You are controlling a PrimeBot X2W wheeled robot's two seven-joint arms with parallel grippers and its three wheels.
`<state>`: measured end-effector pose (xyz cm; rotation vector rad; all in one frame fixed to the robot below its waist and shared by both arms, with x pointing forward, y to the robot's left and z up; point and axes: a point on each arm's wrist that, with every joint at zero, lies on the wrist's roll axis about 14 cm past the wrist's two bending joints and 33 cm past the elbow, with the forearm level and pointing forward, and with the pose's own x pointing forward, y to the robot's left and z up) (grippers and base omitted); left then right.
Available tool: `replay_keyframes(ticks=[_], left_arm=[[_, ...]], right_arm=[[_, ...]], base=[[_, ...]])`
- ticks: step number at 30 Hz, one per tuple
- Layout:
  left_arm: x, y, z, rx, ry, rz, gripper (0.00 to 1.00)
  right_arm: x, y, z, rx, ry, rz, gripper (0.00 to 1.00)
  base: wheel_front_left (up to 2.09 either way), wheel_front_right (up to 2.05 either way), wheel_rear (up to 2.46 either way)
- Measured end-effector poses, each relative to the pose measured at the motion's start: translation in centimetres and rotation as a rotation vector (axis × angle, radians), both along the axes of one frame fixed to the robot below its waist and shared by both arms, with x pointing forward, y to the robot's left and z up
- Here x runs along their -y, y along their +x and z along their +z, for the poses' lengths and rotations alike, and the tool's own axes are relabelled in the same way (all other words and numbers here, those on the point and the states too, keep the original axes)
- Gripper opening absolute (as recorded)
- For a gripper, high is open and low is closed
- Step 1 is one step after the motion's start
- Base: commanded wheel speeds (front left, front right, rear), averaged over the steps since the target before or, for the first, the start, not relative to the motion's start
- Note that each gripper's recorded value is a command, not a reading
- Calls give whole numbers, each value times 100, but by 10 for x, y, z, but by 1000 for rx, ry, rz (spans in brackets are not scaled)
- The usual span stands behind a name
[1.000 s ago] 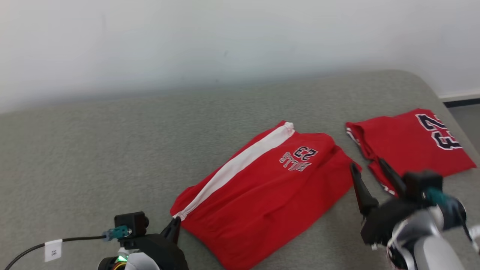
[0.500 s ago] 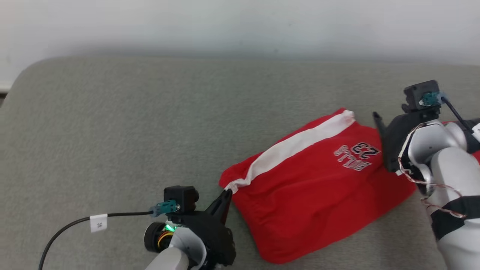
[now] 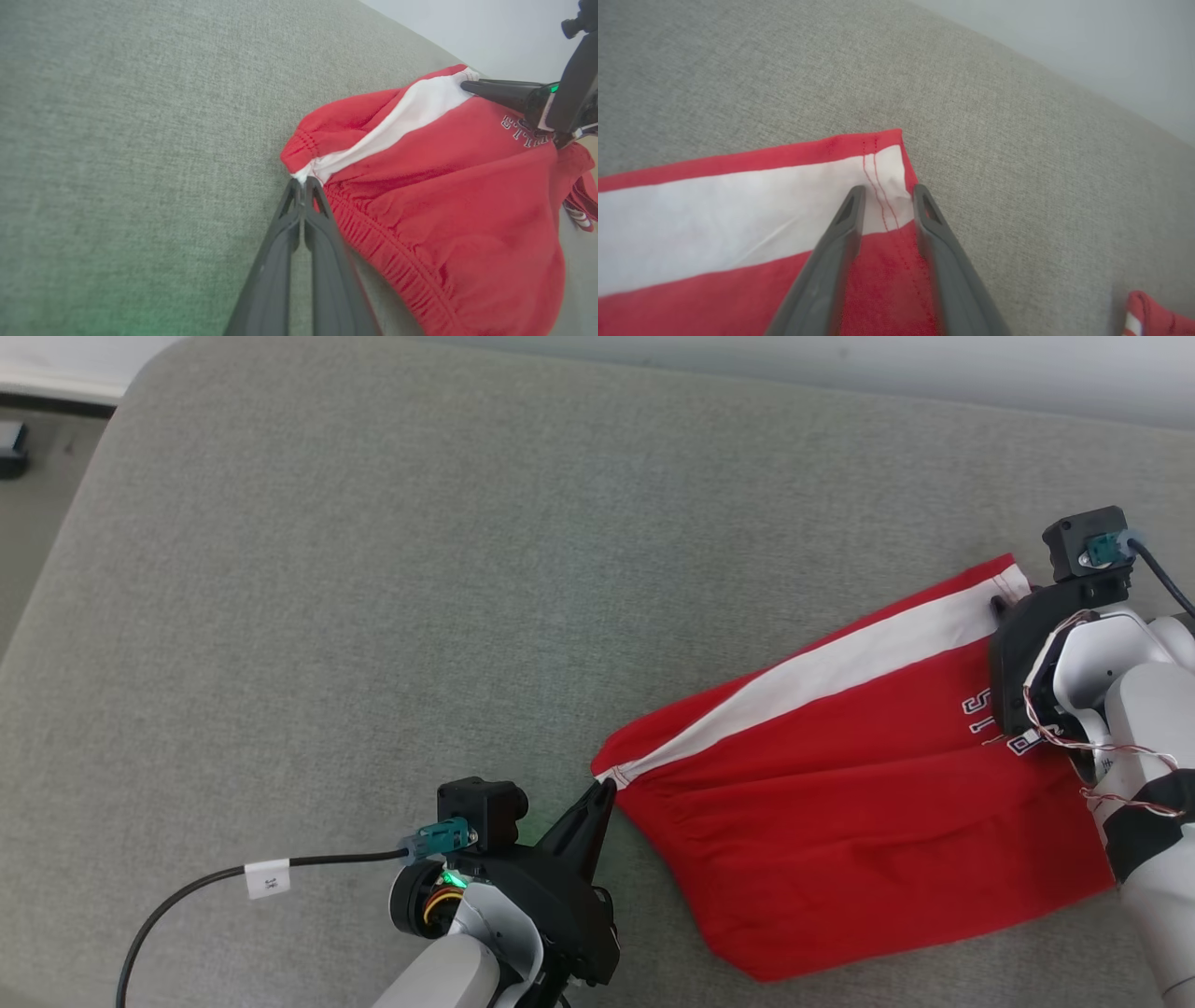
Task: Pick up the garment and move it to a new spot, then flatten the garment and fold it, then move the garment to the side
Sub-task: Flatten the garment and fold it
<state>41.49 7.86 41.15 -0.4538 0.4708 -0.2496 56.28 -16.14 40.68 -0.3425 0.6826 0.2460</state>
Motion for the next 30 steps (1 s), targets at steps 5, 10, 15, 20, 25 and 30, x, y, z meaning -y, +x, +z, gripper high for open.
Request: replay_keyframes(ticks=[5,10,15,20,25,30], left_arm=[[-9,-2,-8,-21,6,28,0],[-8,-2,-7,-19,1,27,0],[-9,0,-2,-4,8,28,0],[-7,0,4,11,9,21,0],[-5,-2,6,12,7,13,0],[-5,-4,7,13,7,14,0]], right_arm=[[-15,6,-13,-19,12,33,38],[-18,6,-11,-2,13,48,0],[-16,3,-4,27,25,48,4],[-11,-1,2,32,19,42,58],[-9,-3,3,35,20,38,44],[-12,0,7,41,20,41,26]], base=[[0,0,0],[0,0,0],[0,0,0],[0,0,0],[0,0,0],[0,0,0]])
